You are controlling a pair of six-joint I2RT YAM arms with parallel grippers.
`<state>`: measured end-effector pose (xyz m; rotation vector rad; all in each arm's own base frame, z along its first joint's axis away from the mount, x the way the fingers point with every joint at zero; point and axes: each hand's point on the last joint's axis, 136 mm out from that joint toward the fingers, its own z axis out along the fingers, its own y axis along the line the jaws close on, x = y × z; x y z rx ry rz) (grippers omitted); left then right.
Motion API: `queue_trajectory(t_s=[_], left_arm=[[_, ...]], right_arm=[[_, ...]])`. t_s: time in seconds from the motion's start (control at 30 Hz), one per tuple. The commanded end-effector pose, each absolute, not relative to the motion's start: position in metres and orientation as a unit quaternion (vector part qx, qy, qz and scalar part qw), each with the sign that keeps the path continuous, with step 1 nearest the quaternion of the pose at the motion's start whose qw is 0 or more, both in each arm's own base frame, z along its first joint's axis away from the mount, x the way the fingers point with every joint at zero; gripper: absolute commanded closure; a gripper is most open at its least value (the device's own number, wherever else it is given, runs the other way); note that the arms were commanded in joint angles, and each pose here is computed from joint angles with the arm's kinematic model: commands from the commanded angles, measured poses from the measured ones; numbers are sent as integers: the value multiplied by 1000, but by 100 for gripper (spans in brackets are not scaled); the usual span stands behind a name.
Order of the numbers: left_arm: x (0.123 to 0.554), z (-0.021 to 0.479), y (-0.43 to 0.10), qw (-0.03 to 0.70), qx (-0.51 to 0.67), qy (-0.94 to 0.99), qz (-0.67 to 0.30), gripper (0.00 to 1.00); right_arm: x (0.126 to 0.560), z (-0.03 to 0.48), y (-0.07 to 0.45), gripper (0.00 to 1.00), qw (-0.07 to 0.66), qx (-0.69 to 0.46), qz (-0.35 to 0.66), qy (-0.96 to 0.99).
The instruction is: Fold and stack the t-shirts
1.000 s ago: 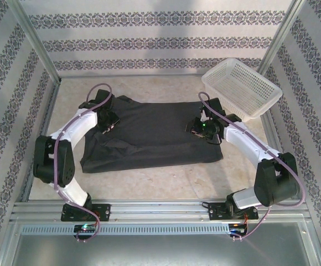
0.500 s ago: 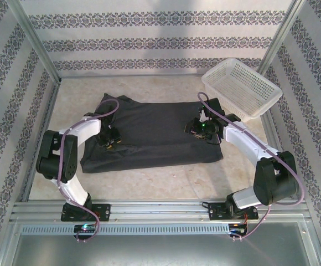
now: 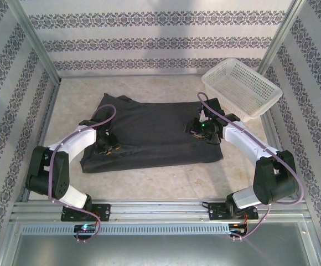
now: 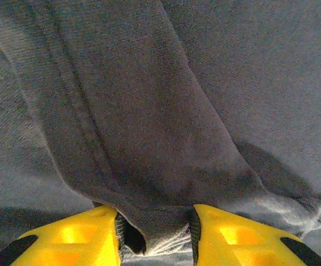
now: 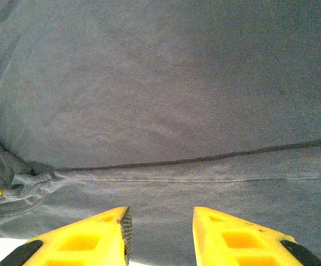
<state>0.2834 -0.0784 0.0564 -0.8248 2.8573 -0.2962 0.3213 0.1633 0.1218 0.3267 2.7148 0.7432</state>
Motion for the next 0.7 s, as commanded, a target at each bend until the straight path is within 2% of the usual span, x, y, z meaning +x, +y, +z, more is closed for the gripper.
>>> queue_trajectory(t_s=[0.0,0.33,0.53,0.6,0.67], left_arm=[[270,76,-72,86,-338,933,-91,56],[268,85,-75,104,-586,784,-176,37],[290,76,-79,114,-650,722,-206,36],[294,70,-85,102,-652,723,-207,39],[292,63,-87,92,-652,726,-198,46]], right_arm=[[320,121,165,65,152,110,264,946],[321,127,175,65,153,103,284,941],[318,126,177,65,152,99,285,941],[317,126,177,65,152,99,285,941],[316,126,176,65,153,100,283,941]])
